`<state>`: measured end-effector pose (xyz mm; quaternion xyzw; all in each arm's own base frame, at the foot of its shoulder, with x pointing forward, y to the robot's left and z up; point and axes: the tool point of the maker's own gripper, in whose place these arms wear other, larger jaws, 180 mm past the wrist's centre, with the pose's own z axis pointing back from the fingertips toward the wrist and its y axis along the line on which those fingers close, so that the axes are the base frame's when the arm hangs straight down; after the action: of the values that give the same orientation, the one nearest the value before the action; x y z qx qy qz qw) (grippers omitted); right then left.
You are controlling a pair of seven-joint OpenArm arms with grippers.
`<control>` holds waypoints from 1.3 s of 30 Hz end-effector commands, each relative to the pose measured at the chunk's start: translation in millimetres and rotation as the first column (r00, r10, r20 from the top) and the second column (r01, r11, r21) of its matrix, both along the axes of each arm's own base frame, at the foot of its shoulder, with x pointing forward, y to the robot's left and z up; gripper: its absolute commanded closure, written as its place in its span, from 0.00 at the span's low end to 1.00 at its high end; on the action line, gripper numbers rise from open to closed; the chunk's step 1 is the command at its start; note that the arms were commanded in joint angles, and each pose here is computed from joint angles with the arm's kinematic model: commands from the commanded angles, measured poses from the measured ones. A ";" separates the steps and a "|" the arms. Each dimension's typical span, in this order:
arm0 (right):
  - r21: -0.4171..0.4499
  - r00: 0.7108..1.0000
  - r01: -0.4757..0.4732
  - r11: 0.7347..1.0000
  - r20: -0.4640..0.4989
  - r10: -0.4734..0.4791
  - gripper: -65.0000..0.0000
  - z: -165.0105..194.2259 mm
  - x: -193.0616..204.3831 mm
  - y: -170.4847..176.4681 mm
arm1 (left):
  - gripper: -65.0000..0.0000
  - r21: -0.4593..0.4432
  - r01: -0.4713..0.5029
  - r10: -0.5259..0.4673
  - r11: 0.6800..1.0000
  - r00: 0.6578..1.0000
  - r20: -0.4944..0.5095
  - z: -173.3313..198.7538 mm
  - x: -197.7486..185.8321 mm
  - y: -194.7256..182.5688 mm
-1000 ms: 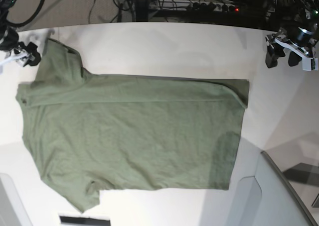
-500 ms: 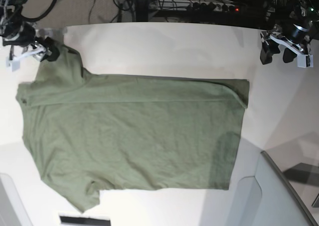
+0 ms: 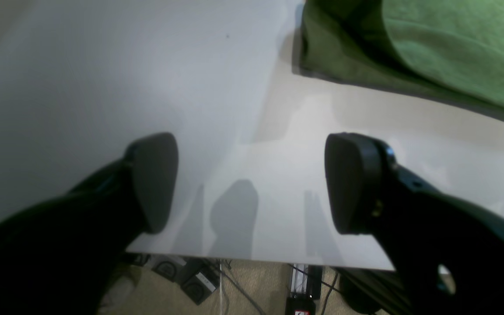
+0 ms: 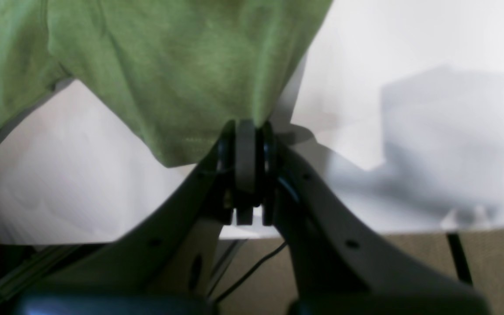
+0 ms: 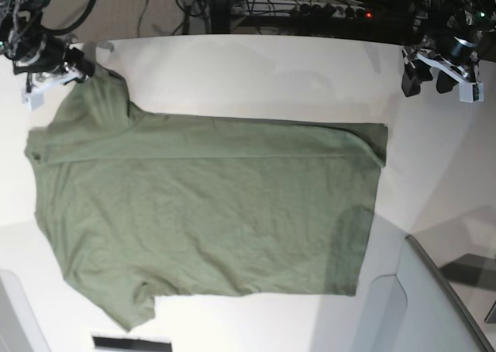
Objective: Layout the t-shirt on the table in an organized manner, then fold the t-shirt properly
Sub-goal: 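Move the right gripper to the shirt sleeve and grasp it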
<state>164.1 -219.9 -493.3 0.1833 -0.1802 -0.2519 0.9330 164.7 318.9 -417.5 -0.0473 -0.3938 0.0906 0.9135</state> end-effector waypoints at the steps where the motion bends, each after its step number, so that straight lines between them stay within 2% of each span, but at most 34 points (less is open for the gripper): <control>1: -0.024 0.998 -0.006 1.000 0.057 0.007 1.00 13.4 15.3 -7.6 | 0.23 0.007 0.005 -0.005 1.000 0.999 0.042 10.4 5.7 2.7; 4: -0.061 0.994 -0.024 0.998 0.106 0.031 1.00 29.6 34.9 -17.5 | 0.23 0.006 0.007 -0.007 1.000 0.999 0.043 10.4 6.0 1.4; 8: -0.060 0.989 -0.064 0.996 0.129 0.071 1.00 47.7 67.1 -19.9 | 0.23 0.005 0.006 -0.006 1.000 0.999 0.043 10.1 5.9 0.9; 19: -0.016 0.956 -0.106 0.994 0.274 0.106 1.00 107.3 168.1 -9.0 | 0.23 0.005 0.006 -0.006 1.000 0.999 0.041 9.5 5.5 1.0; 26: -0.050 0.965 -0.095 0.994 0.240 0.104 1.00 106.6 210.5 -15.5 | 0.23 0.005 0.006 -0.006 1.000 0.999 0.041 9.5 5.5 1.0; 28: -0.066 0.958 -0.104 0.992 0.261 0.117 1.00 109.4 226.8 -10.2 | 0.23 0.008 0.007 -0.007 1.000 0.999 0.041 10.1 5.8 1.9; 34: -0.128 0.927 -0.205 0.970 0.292 0.235 1.00 103.1 258.7 23.5 | 0.23 0.009 0.008 -0.008 1.000 0.999 0.042 10.6 6.5 2.4; 39: -0.137 0.920 -0.207 0.969 0.309 0.240 0.99 90.6 267.1 34.1 | 0.23 0.009 0.008 -0.008 1.000 0.999 0.042 10.6 6.5 2.4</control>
<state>410.8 -180.5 -426.3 0.1921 -0.2862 -0.1045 0.9329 165.4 317.2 -417.8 -0.0490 -0.3955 0.0920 0.9125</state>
